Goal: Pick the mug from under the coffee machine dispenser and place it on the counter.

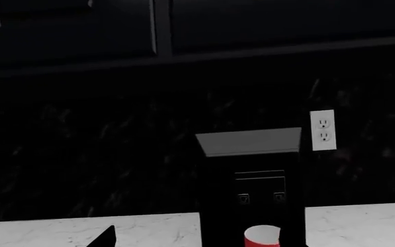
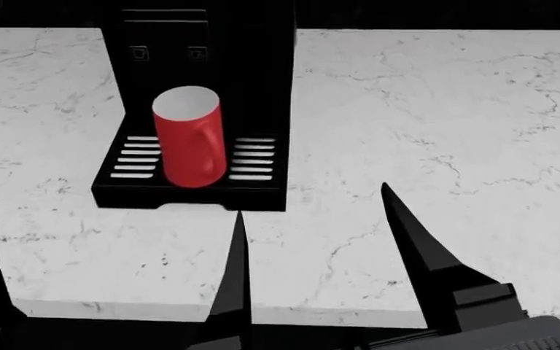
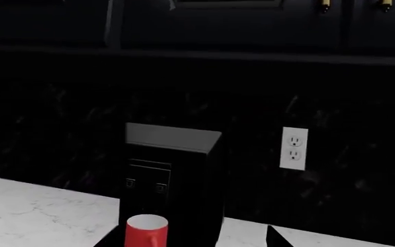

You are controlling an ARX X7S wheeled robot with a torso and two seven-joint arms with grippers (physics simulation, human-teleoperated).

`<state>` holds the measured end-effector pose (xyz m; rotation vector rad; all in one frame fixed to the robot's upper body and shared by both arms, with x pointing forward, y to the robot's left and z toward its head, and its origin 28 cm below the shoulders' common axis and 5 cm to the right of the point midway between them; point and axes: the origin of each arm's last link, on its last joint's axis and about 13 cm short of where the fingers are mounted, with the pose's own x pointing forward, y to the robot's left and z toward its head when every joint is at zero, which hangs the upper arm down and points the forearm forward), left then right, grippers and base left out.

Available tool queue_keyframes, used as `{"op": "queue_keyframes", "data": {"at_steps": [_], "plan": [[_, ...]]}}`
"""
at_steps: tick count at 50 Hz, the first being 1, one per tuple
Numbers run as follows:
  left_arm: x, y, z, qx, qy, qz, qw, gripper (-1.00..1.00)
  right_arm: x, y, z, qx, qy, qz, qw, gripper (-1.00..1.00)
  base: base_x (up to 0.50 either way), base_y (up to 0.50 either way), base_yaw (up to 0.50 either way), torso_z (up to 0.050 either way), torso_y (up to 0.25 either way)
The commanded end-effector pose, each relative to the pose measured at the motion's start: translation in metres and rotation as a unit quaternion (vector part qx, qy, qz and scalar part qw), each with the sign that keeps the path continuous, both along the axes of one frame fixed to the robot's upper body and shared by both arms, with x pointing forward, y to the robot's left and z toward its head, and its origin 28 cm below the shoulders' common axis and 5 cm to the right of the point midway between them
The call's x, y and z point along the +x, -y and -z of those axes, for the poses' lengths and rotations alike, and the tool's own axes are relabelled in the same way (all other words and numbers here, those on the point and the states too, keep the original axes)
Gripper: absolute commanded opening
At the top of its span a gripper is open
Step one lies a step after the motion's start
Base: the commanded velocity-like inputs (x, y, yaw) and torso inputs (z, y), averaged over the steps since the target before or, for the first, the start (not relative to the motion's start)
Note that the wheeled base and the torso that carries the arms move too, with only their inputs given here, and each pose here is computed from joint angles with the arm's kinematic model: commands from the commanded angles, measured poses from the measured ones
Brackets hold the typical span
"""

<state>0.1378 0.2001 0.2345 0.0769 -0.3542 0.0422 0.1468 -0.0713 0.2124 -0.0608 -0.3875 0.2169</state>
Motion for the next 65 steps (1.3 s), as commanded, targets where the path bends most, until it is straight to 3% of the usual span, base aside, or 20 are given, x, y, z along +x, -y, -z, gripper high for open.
{"op": "queue_keyframes", "data": {"at_steps": [1,35,65], "plan": [[0.0004,0.0009,-0.0018,-0.009,0.000,0.009,1.000,1.00,0.0013,-0.0021,-0.0014,0.002,0.010,-0.007,1.000,1.00,0.37,0.00,0.00,0.000,0.016],[-0.0001,0.0010,-0.0035,-0.010,0.004,0.009,1.000,1.00,0.0006,-0.0020,-0.0003,0.006,0.006,-0.015,1.000,1.00,0.34,0.04,0.00,0.000,0.002],[-0.0001,-0.0008,-0.0021,-0.009,0.001,0.004,1.000,1.00,-0.0026,-0.0061,0.0022,-0.005,-0.035,-0.077,0.996,1.00,0.02,0.00,0.00,0.000,0.000]]}}
